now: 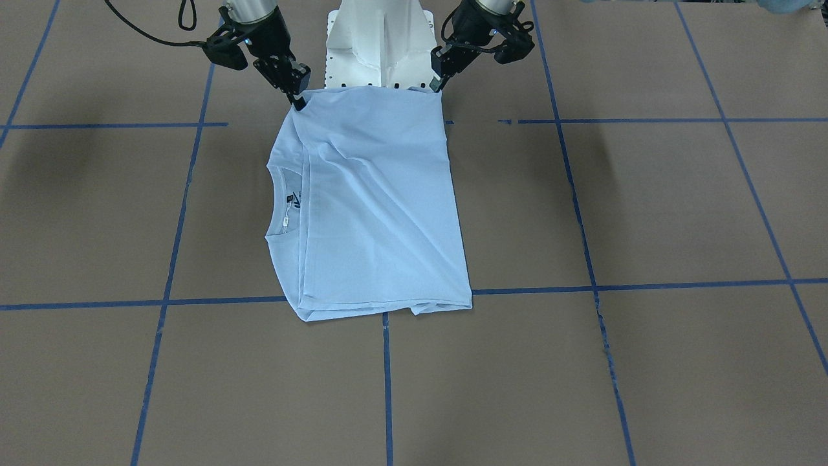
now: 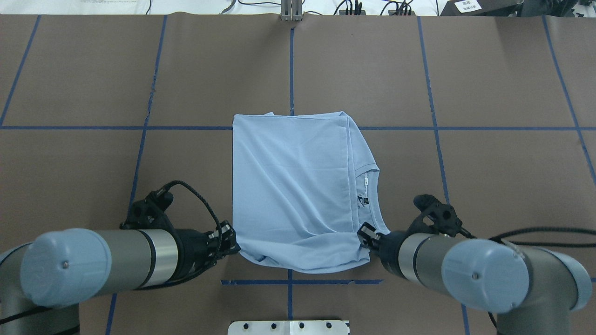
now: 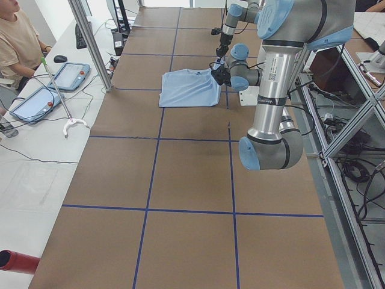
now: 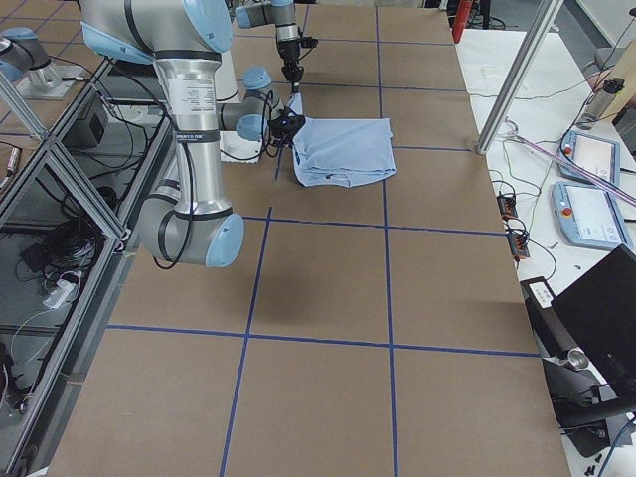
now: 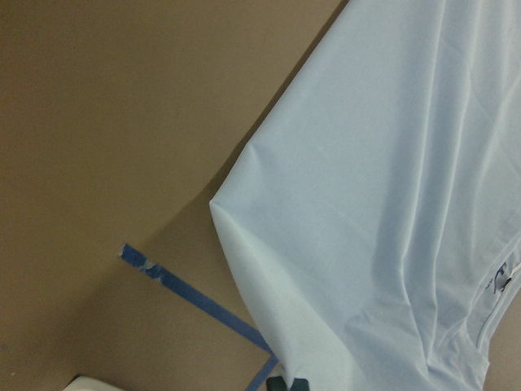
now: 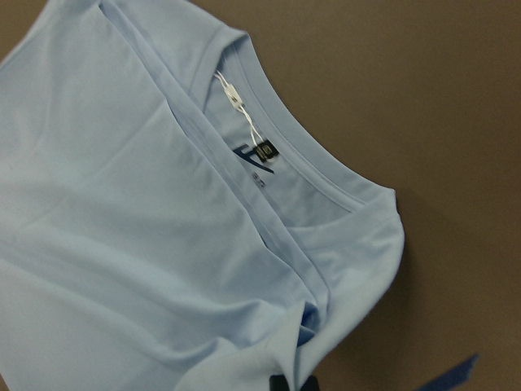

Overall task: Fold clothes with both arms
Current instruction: 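Lift the near edge with both grippers and fold it toward the far edge, then release the folded edge and raise both grippers away from the shirt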

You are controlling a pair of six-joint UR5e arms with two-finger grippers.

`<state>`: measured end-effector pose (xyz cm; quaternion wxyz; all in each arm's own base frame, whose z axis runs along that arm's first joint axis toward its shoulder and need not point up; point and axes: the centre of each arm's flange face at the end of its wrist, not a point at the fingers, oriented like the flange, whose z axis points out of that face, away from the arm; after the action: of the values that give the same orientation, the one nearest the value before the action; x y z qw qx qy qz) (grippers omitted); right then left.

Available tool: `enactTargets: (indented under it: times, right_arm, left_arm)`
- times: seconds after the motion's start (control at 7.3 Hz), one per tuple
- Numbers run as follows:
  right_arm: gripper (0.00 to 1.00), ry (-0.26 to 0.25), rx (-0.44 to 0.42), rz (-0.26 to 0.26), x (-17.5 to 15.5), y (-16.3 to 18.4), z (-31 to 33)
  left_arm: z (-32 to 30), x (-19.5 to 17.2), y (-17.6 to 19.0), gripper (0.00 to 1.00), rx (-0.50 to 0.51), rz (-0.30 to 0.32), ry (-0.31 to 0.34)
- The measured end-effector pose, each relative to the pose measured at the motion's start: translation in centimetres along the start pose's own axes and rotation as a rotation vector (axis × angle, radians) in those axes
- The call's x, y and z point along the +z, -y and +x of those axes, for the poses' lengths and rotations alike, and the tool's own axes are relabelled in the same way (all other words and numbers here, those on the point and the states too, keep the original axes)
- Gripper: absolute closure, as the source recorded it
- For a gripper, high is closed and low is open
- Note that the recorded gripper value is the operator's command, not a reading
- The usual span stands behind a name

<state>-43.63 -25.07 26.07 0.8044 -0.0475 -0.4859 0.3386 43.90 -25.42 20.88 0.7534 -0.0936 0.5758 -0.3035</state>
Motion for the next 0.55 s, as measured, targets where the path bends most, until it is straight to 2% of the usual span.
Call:
enactTargets:
  times: [0.27,0.55]
  right_arm:
    - [1.0,0.003,0.06,0.015,1.9,5.3,-5.6]
    - [1.0,-0.015,0.078,0.065,5.2,10.3,-10.5]
  left_arm:
    - [3.3,0.5,4.3,1.0,0.067,0.092,-0.034]
    - [6.1,2.9,9.2,1.0,0.133,0.19,-0.024]
